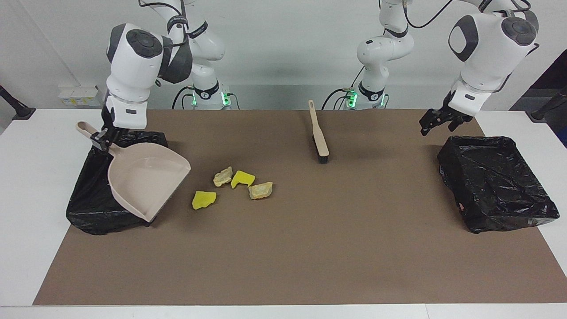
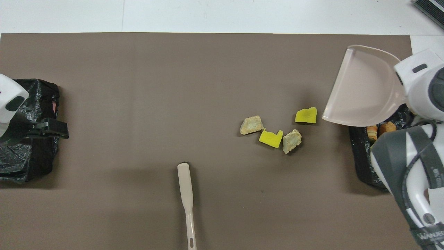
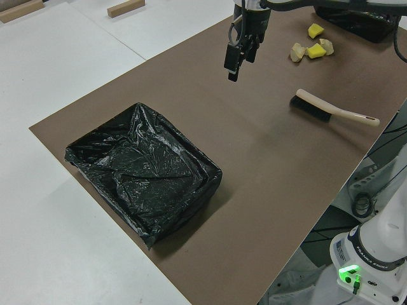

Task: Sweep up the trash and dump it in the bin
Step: 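Return the empty dustpan to the table center with the right gripper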

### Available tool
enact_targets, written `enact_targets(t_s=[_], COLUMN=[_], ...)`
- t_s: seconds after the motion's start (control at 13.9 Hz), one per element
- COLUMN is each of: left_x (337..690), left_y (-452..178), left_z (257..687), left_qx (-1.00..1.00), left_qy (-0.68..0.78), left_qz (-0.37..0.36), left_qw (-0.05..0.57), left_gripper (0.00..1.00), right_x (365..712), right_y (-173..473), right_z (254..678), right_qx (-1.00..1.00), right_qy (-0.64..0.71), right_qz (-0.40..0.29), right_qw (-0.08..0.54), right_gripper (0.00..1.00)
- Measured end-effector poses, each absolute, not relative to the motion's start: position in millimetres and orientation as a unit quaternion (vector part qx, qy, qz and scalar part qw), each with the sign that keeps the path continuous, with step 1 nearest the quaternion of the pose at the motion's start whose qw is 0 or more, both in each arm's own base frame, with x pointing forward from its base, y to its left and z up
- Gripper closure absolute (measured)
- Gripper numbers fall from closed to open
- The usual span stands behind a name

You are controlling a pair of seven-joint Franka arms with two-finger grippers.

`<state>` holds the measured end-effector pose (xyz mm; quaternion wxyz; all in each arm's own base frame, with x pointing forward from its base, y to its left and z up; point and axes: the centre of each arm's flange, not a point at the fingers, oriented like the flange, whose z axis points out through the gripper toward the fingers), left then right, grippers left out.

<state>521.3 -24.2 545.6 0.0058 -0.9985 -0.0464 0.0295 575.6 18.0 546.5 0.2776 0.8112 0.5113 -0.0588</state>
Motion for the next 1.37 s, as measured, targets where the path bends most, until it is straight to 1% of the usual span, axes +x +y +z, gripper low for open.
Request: enact_targets(t_s=[0.14,0.29,0.5,0.65,0.79,1.08,1.22,1.37], left_x=[521.6,523.4,528.6,530.4,530.8,538.7,541.6,542.4], left_y=[-31.7,-36.9,-46.3,-52.7,-62.1,-64.7,-48.8,-33.3], left_z=[546.6,549.9,555.5,556.0,556.1,558.1,558.3,558.1], left_qx=[-0.999,-0.999,-0.999,-0.999,-0.999,-0.998,-0.998,-0.997], left_qy=[-0.041,-0.039,-0.032,-0.027,-0.031,-0.051,-0.064,-0.077], left_qz=[0.027,0.023,0.017,0.016,0.016,0.015,0.017,0.019], left_qw=[0.001,-0.007,-0.014,-0.015,-0.016,-0.020,-0.022,-0.025], left_gripper=[0.00,0.00,0.00,0.00,0.00,0.00,0.00,0.00], right_x=[576.0,583.5,608.8,625.3,633.5,632.2,628.1,626.8], right_y=[71.1,123.6,200.8,245.4,291.6,383.1,425.7,450.7], right_z=[548.3,541.9,521.8,508.1,496.2,445.6,416.9,394.9], right_qx=[0.851,0.886,0.927,0.950,0.967,0.985,0.991,0.995], right_qy=[0.461,0.405,0.317,0.259,0.200,0.111,0.070,0.039], right_qz=[-0.013,0.013,0.048,0.066,0.077,0.080,0.085,0.082], right_qw=[0.251,0.225,0.196,0.164,0.141,0.100,0.078,0.046], right_gripper=[0.69,0.69,0.69,0.69,0.69,0.69,0.69,0.69])
